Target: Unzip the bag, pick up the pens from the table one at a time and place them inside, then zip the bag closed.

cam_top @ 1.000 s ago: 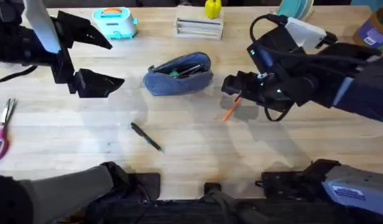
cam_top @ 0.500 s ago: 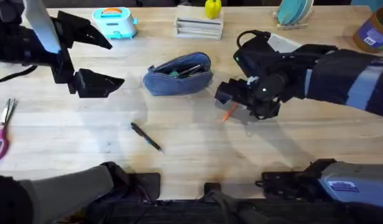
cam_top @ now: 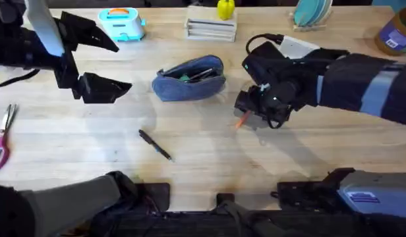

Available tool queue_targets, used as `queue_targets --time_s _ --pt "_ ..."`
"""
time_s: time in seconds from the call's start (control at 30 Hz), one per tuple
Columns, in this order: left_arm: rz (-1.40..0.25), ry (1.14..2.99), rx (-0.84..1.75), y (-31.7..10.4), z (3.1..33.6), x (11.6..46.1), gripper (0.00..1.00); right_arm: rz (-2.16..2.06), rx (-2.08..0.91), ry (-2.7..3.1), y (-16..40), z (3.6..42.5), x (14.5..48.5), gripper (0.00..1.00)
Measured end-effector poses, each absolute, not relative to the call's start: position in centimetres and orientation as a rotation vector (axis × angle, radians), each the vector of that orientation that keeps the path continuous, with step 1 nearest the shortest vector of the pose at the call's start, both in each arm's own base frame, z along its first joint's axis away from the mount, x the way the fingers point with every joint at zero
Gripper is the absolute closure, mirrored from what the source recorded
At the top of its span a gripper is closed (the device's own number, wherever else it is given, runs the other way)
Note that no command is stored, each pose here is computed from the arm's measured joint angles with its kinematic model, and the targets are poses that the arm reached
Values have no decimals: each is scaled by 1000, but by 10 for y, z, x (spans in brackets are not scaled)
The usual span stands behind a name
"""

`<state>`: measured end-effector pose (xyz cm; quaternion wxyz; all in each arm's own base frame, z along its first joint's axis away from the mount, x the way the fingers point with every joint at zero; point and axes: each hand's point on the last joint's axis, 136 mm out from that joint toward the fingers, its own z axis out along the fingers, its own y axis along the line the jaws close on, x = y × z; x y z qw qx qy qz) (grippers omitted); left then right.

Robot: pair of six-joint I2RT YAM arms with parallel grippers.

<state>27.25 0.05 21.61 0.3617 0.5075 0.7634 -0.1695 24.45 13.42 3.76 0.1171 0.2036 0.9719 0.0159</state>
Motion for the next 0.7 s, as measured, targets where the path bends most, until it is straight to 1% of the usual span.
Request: queue_targets --time_s 0.07,0.2,0.3,0.33,0.5,0.7 --pt "-436 1966 1307 1 216 272 7 25 595 2845 132 37 244 469" --pt "-437 1967 1307 1 216 272 7 26 600 2832 133 36 247 767" --pt "-437 1966 1307 1 216 272 7 35 604 2822 135 36 250 942" --pt "-437 1967 1307 1 216 272 7 37 605 2821 135 37 250 955" --pt "-437 1967 1307 1 216 272 8 33 597 2821 134 37 251 956" --pt "-436 1966 1307 1 216 272 8 78 514 2853 145 43 254 961"
